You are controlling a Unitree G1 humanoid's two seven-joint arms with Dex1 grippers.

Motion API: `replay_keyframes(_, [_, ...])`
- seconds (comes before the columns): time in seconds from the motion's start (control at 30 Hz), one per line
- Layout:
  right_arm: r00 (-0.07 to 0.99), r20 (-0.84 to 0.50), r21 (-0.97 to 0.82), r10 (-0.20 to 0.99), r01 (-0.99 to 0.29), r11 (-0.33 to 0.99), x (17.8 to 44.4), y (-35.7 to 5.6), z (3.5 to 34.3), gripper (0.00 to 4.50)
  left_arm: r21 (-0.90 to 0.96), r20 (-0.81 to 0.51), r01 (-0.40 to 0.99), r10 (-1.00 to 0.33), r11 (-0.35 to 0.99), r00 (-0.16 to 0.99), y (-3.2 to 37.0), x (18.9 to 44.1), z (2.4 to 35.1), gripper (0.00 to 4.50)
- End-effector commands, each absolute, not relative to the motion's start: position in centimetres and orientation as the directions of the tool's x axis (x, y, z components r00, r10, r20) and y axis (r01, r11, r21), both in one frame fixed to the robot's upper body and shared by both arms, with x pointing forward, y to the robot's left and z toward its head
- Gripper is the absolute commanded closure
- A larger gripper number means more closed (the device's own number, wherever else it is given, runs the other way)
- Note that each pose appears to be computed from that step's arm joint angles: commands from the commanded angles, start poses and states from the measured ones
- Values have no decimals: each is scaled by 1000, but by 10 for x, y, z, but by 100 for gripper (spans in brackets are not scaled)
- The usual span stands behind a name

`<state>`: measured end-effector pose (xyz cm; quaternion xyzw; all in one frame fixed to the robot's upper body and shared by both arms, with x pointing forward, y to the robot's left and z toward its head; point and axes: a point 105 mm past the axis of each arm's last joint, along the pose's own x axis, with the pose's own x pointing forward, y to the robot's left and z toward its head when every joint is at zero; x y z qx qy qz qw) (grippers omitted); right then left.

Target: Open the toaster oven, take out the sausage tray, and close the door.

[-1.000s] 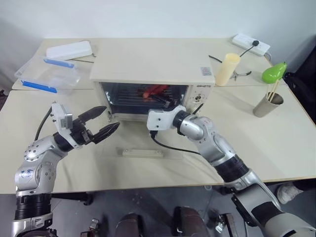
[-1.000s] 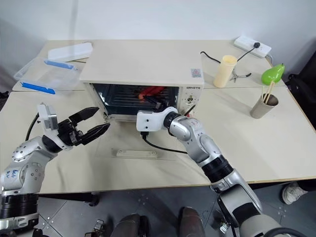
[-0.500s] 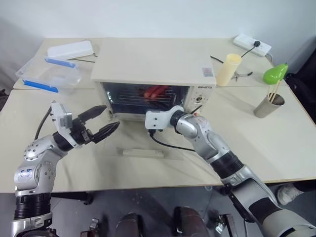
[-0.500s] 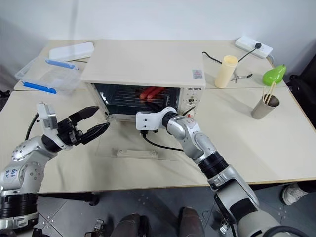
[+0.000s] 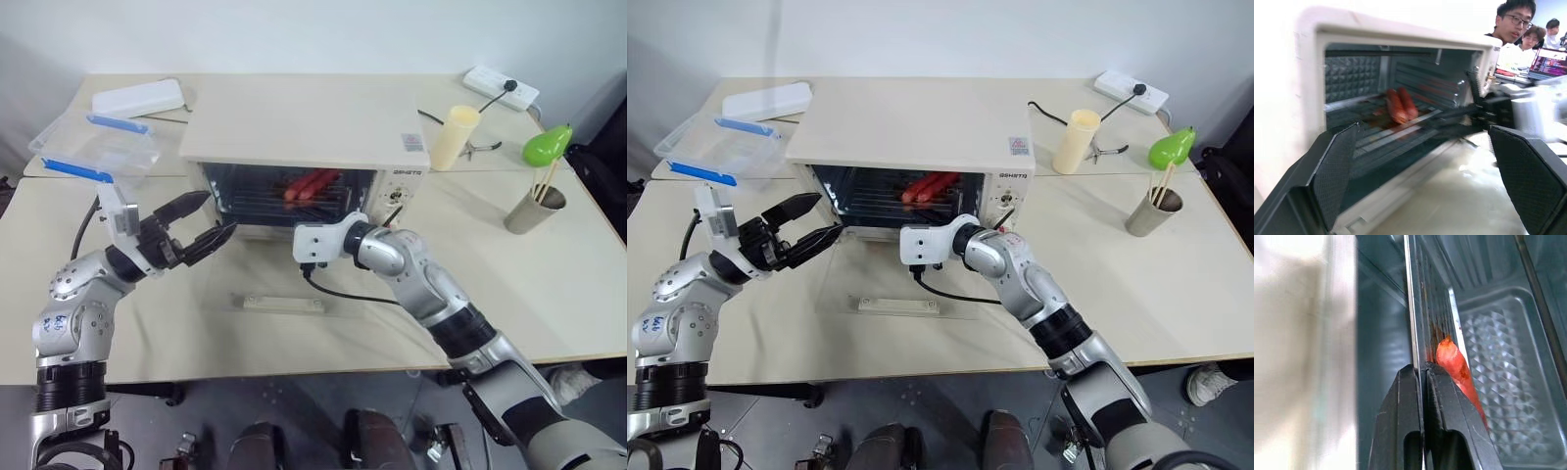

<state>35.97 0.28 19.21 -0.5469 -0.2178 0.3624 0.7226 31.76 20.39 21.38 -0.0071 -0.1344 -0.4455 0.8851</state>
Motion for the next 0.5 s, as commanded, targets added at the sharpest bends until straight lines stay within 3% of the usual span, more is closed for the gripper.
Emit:
replay_keyframes(0.03, [552,-6,-949,834,-265,169,335,11,217,444,146,253,792,-796,593,550,204,316,220,0])
replay_keyframes(0.27, [520,-58,-952,852,-286,110,317,-13,191,444,106,221,795,-794,597,566,209,313,212,0])
replay_keyframes(0.5, [480,-63,-976,875,-213,46,296,-38,184,444,-97,152,778,-764,620,627,219,308,198,0])
